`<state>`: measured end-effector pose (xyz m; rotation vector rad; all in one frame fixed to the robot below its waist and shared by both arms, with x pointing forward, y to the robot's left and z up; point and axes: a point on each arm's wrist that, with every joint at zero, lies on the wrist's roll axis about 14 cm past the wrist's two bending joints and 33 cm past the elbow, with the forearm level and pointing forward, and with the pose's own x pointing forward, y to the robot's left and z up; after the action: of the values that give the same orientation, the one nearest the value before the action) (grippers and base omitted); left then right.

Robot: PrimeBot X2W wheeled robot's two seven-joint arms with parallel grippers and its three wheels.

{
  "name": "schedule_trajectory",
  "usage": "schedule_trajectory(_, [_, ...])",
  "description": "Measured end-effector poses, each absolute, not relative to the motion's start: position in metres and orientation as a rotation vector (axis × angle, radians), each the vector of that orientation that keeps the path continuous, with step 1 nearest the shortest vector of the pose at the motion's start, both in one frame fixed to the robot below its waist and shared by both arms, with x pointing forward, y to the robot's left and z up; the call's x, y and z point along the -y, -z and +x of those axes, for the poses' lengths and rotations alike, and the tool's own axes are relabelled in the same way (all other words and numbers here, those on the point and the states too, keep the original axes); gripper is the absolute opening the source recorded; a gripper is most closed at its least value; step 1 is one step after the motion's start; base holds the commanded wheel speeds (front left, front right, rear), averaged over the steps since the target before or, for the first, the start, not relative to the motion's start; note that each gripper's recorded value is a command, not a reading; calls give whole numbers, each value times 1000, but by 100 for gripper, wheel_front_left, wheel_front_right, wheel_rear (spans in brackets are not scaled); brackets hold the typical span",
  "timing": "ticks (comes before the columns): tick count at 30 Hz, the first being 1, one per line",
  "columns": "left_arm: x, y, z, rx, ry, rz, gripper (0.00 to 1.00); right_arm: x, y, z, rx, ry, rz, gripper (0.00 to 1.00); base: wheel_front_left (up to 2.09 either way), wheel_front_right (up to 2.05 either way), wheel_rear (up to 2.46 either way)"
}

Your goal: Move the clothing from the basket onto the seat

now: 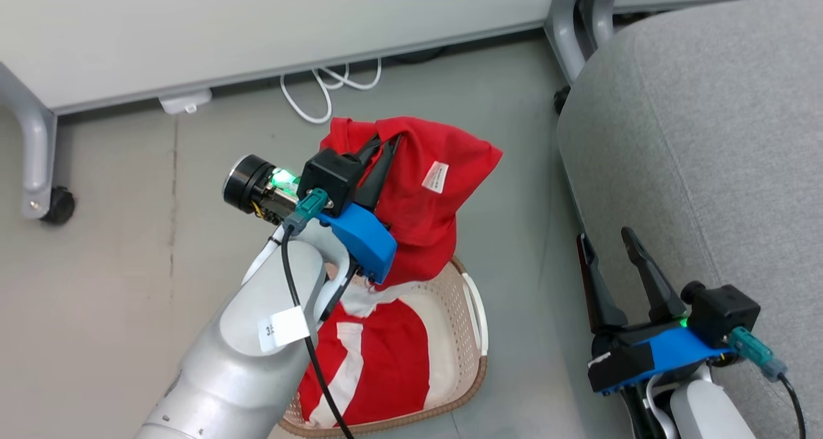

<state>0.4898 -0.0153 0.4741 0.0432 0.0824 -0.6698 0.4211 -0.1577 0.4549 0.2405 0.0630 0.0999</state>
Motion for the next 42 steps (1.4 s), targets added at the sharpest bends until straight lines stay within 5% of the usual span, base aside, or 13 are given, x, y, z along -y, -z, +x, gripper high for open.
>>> schedule_trajectory(16, [47,-586,455,198,771,39,0,158,-476,386,-15,-98,250,100,0,0,0])
schedule_trajectory(42, [53,-589,441,202,789,31,0,145,-481,382,-6,-138,241,100,0,0,0])
